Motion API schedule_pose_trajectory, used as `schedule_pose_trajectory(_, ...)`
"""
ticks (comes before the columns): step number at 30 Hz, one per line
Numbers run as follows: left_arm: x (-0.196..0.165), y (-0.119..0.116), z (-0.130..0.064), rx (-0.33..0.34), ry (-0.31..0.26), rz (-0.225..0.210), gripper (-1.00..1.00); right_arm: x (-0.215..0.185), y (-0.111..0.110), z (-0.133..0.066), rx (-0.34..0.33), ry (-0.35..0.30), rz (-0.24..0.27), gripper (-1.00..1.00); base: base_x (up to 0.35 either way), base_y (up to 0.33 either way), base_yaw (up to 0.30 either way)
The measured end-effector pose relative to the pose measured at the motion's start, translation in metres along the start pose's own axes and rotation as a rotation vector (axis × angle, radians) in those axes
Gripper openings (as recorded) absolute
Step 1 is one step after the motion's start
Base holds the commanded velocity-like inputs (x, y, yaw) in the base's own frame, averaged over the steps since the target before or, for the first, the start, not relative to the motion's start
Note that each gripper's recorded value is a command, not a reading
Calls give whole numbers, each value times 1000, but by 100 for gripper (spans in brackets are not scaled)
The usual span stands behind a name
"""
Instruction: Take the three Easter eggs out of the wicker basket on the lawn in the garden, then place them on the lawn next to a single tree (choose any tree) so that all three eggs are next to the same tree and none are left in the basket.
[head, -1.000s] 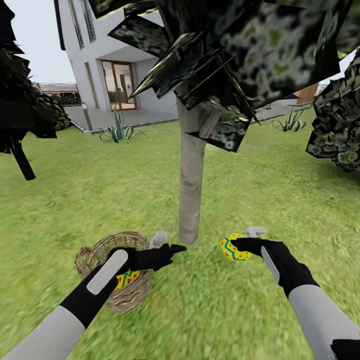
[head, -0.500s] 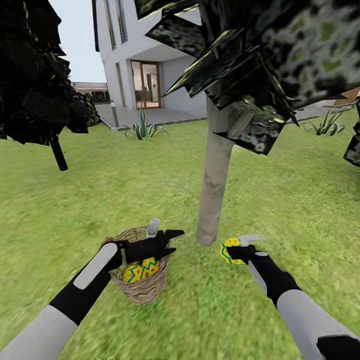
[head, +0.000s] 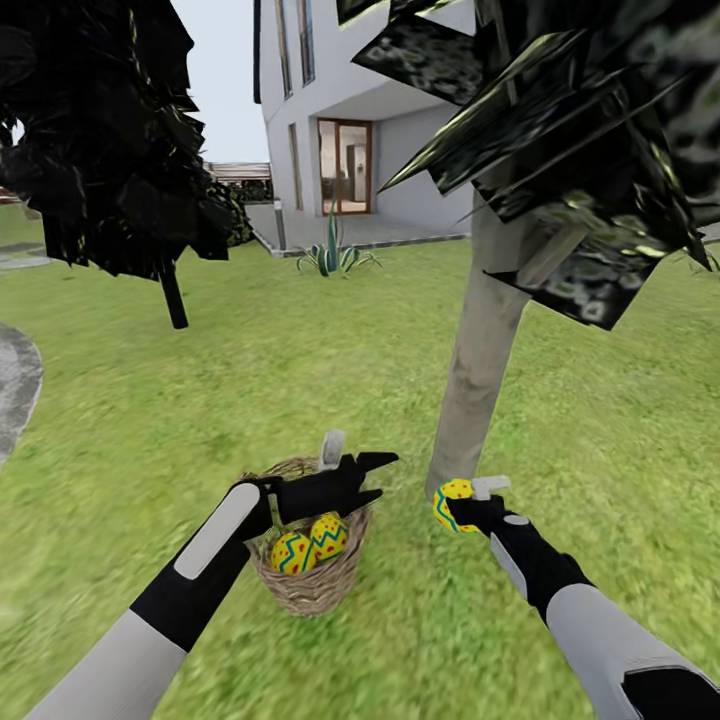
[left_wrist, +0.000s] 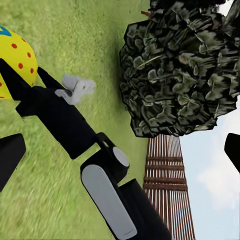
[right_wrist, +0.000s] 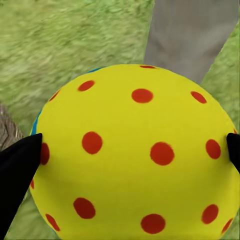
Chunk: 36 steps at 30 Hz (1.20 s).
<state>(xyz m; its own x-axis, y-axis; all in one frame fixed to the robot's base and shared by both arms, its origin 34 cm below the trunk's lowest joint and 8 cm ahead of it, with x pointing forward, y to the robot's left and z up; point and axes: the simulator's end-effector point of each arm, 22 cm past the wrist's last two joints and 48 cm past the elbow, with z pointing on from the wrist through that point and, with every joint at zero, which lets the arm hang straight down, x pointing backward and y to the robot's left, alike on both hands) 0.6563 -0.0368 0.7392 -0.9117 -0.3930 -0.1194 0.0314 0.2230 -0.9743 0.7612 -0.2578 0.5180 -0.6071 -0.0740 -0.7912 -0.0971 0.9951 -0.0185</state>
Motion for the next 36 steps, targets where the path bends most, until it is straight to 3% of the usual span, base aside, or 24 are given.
schedule_pose_trajectory(1,0,0,0,0,0,0,100,3,0,0,0,1,1,-100,122,-35,98)
schedule_pose_trajectory(5,1,0,0,0,3,0,100,6,-3,0,8,-114,-5,-100,23,-7,19)
schedule_pose_trajectory(7,1,1,0,-1,5,1,100,9,-4,0,10,-136,-9,-100,2,-1,2)
schedule_pose_trajectory(11,1,1,0,-1,6,0,100,11,-7,-1,21,-137,-3,-100,0,0,0)
schedule_pose_trajectory(14,2,5,0,-2,7,0,100,25,-32,0,134,-116,7,-100,0,0,0)
schedule_pose_trajectory(17,5,11,1,-1,9,2,100,34,-42,1,179,-109,15,-100,0,0,0)
schedule_pose_trajectory(24,15,23,6,2,23,5,100,48,-43,7,185,-112,12,-100,0,0,0)
schedule_pose_trajectory(36,86,15,48,62,142,21,100,88,-41,18,186,-84,8,-100,0,0,0)
